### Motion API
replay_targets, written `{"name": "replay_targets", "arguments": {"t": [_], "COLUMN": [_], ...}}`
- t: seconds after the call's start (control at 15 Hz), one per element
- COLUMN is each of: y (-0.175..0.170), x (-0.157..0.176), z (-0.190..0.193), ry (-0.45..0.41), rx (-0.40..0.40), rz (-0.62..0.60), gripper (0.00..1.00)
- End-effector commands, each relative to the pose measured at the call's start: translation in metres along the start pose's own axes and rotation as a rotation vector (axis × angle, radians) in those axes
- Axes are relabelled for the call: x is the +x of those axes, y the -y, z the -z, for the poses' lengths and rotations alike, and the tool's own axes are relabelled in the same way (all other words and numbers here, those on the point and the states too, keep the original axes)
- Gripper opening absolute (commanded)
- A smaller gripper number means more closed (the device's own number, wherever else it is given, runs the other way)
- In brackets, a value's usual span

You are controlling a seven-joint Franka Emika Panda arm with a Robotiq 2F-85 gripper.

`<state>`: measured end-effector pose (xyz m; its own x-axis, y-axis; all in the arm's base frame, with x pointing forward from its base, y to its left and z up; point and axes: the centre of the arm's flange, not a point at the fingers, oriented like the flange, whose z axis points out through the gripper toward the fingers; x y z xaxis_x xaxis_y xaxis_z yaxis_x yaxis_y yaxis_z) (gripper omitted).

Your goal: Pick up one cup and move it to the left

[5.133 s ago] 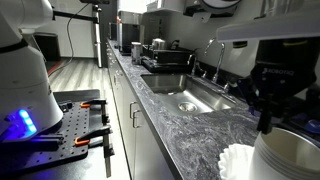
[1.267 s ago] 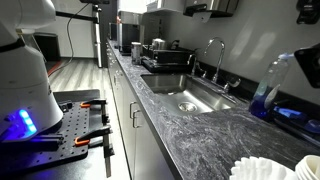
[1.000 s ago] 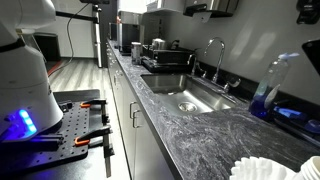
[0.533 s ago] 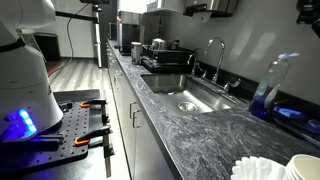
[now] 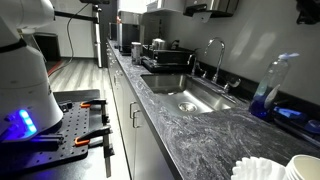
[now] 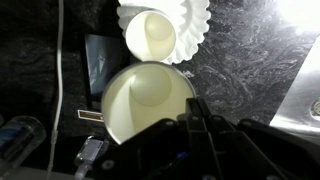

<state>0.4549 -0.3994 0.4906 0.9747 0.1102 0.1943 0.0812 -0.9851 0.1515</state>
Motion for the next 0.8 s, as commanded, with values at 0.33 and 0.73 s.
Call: {"name": "replay_targets", "arguments": {"t": [0.33, 0.73], "y": [0.090, 0.132], "x": [-0.028, -0.032], "z": [0.009, -0.017], "ry": [0.033, 0.083], "rx": [0.037, 0.062], "rz": [0.112, 0.181], "gripper": [0.01, 0.01]}}
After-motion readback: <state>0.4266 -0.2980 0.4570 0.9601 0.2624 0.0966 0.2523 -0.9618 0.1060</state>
